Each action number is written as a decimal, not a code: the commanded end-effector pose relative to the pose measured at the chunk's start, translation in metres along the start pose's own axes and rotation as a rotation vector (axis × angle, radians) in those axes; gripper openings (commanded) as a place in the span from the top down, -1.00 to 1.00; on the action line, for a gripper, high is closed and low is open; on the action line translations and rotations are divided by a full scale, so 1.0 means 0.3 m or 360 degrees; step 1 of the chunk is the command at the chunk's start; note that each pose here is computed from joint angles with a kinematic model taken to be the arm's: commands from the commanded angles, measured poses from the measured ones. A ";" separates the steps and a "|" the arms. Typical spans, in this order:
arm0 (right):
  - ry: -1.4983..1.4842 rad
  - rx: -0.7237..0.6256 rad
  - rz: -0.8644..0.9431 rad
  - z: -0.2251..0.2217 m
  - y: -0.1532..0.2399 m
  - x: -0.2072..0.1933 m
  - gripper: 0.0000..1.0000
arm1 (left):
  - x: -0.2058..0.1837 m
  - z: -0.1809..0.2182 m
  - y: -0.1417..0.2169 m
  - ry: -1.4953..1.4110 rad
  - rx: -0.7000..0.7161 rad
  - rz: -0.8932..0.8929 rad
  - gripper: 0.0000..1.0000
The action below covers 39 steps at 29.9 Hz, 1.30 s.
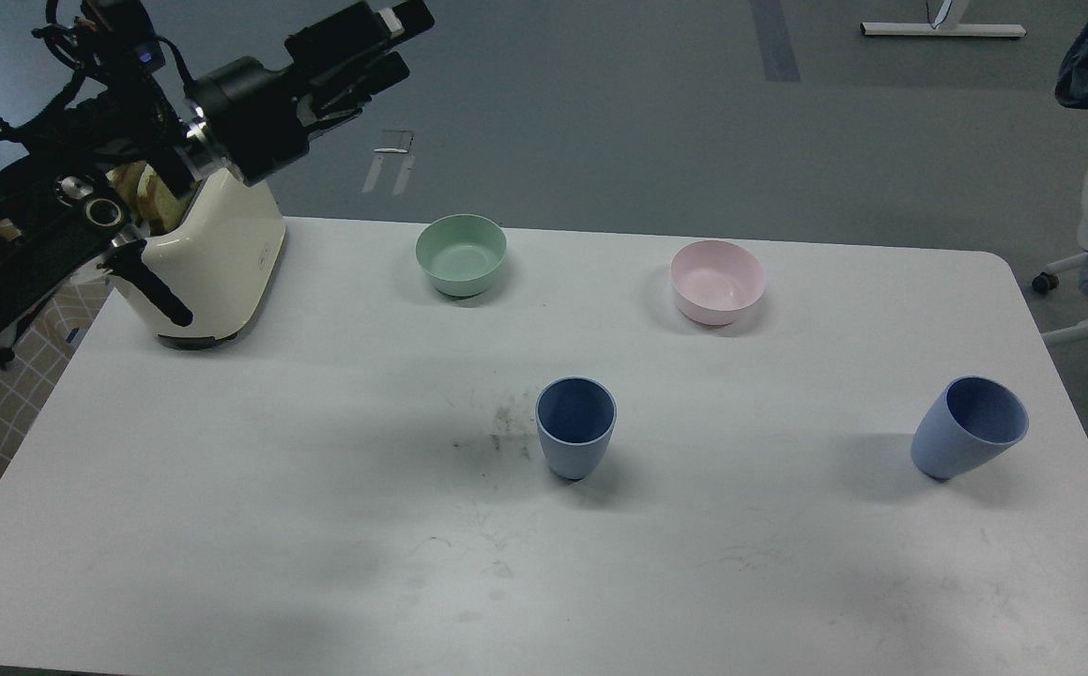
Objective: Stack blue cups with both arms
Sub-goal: 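Release the cup upright and withdraw the left arm to rest, then reach the right gripper to the other blue cup and grasp it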
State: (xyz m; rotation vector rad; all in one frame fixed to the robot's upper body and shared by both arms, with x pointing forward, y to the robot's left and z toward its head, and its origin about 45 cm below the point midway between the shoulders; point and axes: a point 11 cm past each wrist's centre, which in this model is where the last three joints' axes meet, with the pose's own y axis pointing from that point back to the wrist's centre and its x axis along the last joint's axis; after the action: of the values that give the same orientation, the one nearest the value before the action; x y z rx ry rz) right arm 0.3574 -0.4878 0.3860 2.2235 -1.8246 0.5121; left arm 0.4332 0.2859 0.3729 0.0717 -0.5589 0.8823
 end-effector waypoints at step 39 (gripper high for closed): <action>0.1543 -0.0708 -0.0858 0.457 0.197 -0.377 -0.72 | 0.298 -0.234 0.282 0.0916 -0.0141 0.1043 -0.95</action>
State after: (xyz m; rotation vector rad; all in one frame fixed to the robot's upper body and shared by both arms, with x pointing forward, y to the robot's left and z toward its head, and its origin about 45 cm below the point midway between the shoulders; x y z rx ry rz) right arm 0.2978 -0.4547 0.2183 1.6084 -0.7440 0.7601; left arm 0.4450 0.4250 0.3434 -0.4562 -0.0665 1.4460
